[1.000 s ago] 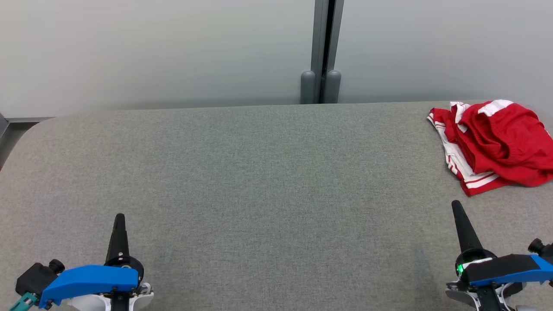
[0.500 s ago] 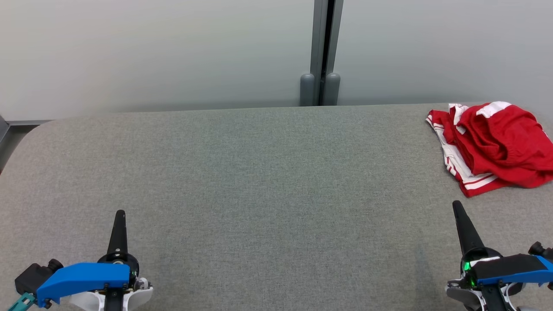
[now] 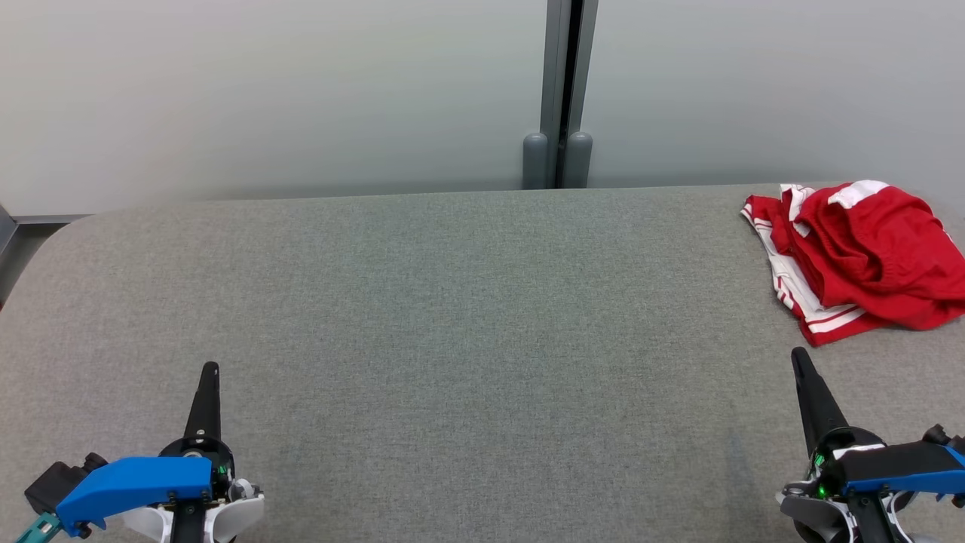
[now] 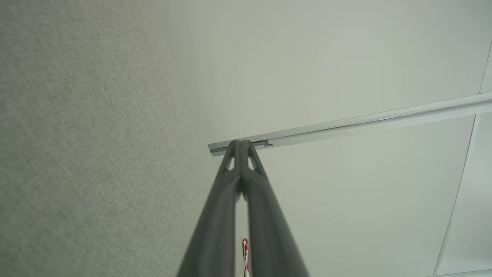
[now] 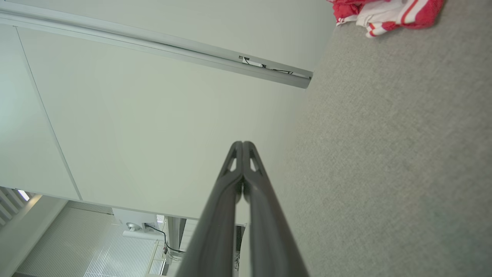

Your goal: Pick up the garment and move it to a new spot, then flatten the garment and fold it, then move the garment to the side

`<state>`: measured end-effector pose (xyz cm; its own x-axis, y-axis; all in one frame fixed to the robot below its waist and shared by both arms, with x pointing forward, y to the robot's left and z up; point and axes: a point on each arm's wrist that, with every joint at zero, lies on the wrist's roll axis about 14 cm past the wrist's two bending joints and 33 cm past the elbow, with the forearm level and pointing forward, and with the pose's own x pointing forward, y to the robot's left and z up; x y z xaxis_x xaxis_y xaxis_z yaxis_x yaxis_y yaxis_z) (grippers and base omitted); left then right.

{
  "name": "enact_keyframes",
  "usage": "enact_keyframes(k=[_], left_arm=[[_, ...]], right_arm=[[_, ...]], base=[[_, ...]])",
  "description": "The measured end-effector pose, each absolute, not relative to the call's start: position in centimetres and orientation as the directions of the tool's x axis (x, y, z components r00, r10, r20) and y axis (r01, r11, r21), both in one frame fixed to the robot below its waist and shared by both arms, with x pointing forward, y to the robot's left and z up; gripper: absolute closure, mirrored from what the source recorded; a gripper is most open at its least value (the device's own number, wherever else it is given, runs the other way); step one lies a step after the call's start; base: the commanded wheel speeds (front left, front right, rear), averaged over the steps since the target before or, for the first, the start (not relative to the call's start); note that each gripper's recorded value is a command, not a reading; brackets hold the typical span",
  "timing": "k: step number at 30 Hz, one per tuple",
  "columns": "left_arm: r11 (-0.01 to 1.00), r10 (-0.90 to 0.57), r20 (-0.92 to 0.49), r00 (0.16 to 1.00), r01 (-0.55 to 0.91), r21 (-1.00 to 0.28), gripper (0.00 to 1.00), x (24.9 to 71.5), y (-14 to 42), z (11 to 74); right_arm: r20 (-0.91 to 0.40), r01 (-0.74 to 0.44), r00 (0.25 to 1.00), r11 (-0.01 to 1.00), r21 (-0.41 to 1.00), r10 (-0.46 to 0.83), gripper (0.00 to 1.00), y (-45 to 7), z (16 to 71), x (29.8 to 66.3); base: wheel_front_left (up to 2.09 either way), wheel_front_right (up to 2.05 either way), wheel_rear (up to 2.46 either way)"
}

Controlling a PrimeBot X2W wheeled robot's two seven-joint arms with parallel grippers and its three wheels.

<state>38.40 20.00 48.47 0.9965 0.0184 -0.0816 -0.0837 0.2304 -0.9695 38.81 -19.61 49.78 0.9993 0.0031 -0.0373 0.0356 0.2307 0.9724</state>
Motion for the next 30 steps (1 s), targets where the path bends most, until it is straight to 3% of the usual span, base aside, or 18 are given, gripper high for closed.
enact_keyframes(k=[30], left_arm=[[0.010, 0.000, -0.021, 1.000, -0.021, -1.000, 1.00, 38.7, 20.0, 50.2]], right_arm=[[-0.013, 0.013, 1.000, 0.010, 1.000, 0.002, 1.00, -19.9, 50.3, 38.7]], base=[[0.00, 0.00, 0.00]])
